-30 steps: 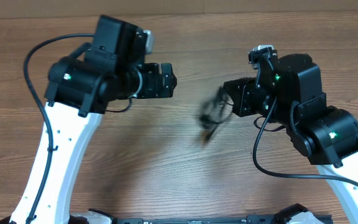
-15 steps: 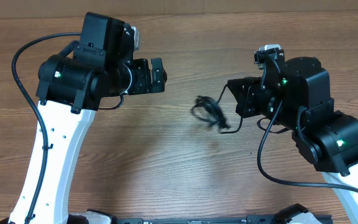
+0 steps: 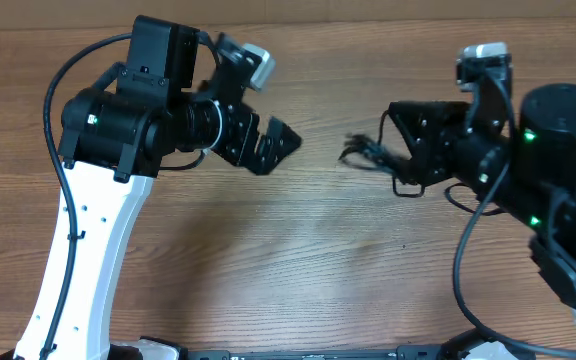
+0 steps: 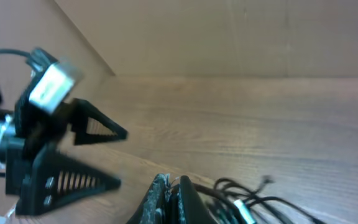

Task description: Untangle cables

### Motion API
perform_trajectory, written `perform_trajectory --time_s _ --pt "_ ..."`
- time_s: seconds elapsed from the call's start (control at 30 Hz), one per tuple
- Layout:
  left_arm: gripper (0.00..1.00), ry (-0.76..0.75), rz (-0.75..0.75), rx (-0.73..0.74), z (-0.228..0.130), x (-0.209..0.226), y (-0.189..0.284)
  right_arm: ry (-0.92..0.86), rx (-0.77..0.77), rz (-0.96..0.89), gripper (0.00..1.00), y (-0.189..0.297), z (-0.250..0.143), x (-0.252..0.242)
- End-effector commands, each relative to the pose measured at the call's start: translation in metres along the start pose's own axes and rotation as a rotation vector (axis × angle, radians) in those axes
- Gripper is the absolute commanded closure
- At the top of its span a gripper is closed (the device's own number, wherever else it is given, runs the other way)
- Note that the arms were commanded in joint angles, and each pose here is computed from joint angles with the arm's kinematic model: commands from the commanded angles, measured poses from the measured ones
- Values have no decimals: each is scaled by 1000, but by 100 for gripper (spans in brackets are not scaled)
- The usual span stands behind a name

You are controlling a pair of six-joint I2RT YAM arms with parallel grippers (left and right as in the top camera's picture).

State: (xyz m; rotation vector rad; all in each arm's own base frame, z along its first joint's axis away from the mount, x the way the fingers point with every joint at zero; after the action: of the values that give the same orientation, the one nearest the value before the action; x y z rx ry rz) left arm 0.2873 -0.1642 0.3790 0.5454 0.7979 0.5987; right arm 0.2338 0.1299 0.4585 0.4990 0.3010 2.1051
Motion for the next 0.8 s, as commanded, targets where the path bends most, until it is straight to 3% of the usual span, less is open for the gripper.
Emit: perform_trajectory --time_s 0.0,0.17,0.3,0.6,0.77 --pt "0 -254 -295 -36 1 -39 7 17 -81 7 96 22 18 7" --pt "0 -364 -507 -69 -3 -63 13 26 -123 14 96 32 28 11" --pt "0 -459 -539 -57 -11 -71 7 33 -161 20 96 42 37 15" --pt "0 -526 -337 68 -18 -45 -29 38 -161 21 96 48 38 16" --pt "0 -501 -358 126 -21 -36 -48 37 -159 21 96 48 38 16"
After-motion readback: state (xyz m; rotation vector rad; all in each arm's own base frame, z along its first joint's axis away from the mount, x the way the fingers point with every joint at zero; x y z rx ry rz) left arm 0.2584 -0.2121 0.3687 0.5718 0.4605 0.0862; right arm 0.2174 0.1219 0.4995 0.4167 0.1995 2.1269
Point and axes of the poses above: each gripper's point midway between its finger pads, its own y axis back along the fingers, its own x axis along the line the jaws close on, z = x × y, the point moved 5 cm from there along y, back along the fingers, and after that the axes turned 11 degrees about y, right-handed, at the moved point
